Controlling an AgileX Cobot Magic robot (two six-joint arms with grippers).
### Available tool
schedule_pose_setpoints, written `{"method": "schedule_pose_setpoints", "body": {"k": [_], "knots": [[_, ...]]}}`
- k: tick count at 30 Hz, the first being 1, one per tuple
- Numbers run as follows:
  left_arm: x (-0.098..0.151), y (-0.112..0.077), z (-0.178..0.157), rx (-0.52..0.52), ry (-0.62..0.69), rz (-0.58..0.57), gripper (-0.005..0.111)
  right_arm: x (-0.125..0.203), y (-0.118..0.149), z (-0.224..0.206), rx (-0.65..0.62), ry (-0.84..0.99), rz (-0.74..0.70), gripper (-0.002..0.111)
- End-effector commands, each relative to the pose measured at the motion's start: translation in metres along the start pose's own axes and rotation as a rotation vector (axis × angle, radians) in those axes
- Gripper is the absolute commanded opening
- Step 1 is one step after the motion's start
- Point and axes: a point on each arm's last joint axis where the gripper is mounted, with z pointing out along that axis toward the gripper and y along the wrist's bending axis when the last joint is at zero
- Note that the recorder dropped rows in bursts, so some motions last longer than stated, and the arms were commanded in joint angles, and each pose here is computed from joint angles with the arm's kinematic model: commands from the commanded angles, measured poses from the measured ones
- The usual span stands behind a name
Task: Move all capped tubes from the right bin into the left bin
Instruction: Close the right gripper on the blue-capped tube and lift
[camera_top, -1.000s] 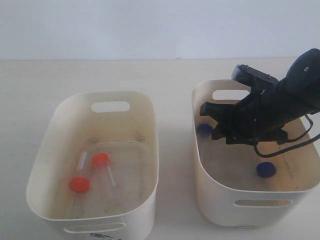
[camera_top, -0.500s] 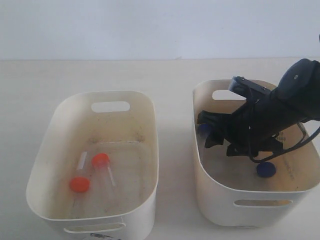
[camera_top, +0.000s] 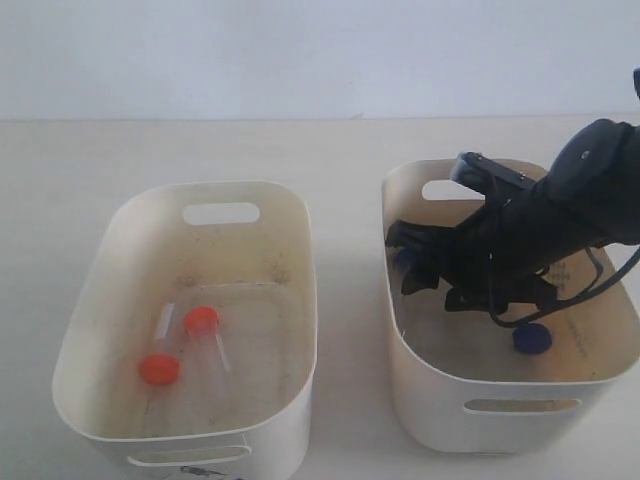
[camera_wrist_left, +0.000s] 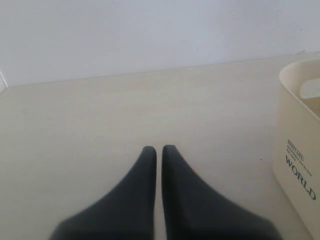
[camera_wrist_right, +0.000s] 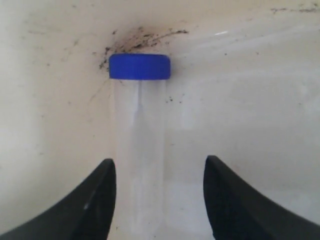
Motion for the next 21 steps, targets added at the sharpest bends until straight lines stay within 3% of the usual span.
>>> {"method": "schedule_pose_setpoints", "body": {"k": [1,21], "knots": [[-0.003,0.0,0.0,0.001,-0.02,-0.018,0.004,0.007,0.005,0.01,0.008,0.011,-0.035,0.051],[-0.003,0.0,0.0,0.001,-0.02,-0.018,0.004,0.021,-0.011,0.044,0.081,0.12,-0.036,0.051]]}}
